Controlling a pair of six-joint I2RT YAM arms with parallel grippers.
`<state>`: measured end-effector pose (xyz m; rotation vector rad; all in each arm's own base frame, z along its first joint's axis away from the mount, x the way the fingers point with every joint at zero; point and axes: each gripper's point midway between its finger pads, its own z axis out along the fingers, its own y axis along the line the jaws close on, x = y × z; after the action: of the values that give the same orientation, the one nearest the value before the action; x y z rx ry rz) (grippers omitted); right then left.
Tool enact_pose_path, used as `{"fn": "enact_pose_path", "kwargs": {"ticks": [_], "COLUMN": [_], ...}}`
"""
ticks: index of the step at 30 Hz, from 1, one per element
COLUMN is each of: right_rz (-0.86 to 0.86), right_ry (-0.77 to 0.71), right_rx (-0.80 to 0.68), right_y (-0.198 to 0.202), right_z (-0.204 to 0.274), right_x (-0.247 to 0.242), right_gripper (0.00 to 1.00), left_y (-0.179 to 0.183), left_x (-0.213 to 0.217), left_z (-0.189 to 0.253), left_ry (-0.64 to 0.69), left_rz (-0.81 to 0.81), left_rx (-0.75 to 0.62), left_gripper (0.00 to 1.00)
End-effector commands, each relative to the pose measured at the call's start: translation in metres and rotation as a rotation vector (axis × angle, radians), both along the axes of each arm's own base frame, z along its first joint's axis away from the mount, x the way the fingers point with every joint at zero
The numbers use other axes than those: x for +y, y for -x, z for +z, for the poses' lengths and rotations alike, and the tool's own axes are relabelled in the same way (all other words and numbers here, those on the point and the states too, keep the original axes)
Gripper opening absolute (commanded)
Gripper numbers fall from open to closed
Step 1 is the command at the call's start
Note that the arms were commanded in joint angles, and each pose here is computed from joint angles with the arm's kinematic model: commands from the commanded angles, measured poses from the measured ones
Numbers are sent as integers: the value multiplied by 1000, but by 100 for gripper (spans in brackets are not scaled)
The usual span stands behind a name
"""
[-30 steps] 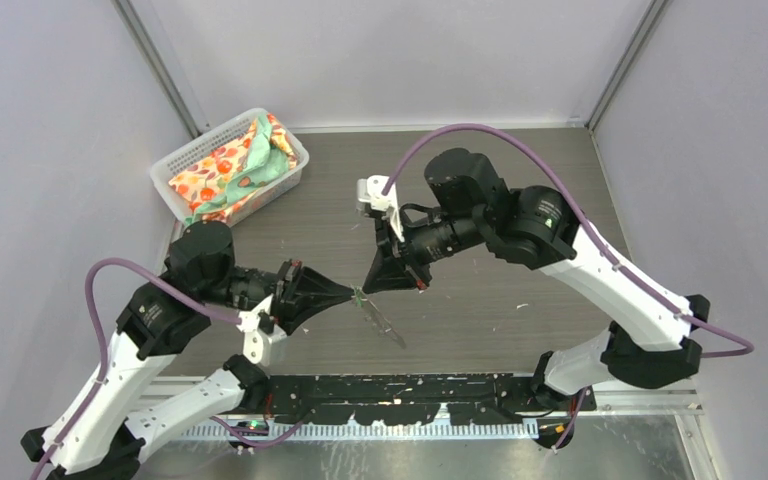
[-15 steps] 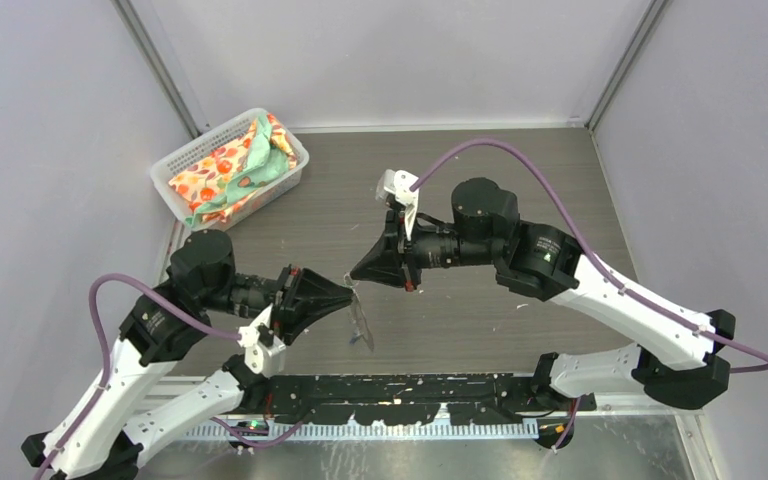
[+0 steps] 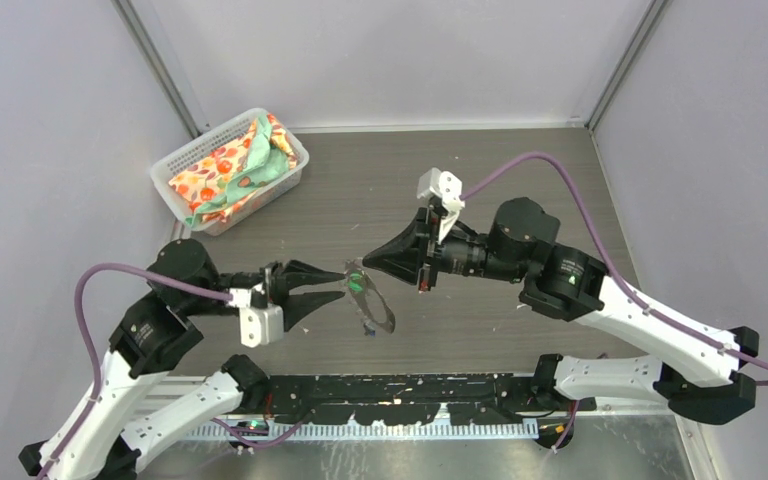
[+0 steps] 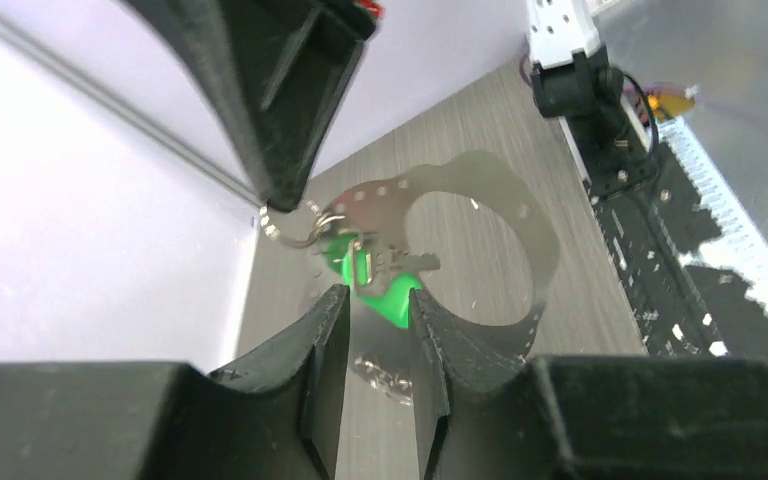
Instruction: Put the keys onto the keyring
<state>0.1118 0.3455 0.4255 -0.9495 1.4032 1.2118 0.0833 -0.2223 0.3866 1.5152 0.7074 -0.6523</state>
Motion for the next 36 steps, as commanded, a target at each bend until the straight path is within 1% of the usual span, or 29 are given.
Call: {"fn": "enact_pose_path", "kwargs": {"ticks": [1,7,11,14,19,20,23,24,25,26,28,29,32,36], "right_rz": [-19,18,17,15,10,9,-6,-14,-30,-39,-40,-25,40,128], "right_ry": [-170,-224,-219,-217,-199,-188,-109,-75,-37,11,95,149,301,468], "right_rx": [-96,-143,-163,-176,-186,-183,-171,-170,-172,-165,-184,-191,-208,-184], "right_y": [2,10,12,13,13,13,10,9,7,6,5,6,10,13], "right_z": [38,39,37,37,33,31,16,15,15,11,12,10,2,-15], "right_x": [-9,-8,-8,-9,-10,-10,-13,-16,-20,-24,-31,-34,-36,-28], "right_gripper": [1,1,1,1,1,1,1,8,17,28,42,46,48,49], "left_y": [-9,-25,-19,-12,-18,-19,-17,-13,-10,-7,-5,-5,-8,-10], "left_x": [0,-10,-20,-24,-24,-24,-23,-22,-21,-20,-18,-18,-18,-20], "left_z": [26,42,46,40,42,44,44,42,38,31,22,18,13,10], "left_ry": [127,201,169,125,141,146,136,114,85,51,-1,-24,-72,-122], "left_rz": [107,169,121,70,87,88,76,50,29,18,-6,-20,-32,-57], "left_rx": [227,458,583,605,581,576,537,489,441,412,330,289,227,188], "left_gripper": [29,29,28,23,3,1,0,0,0,0,0,0,0,0]}}
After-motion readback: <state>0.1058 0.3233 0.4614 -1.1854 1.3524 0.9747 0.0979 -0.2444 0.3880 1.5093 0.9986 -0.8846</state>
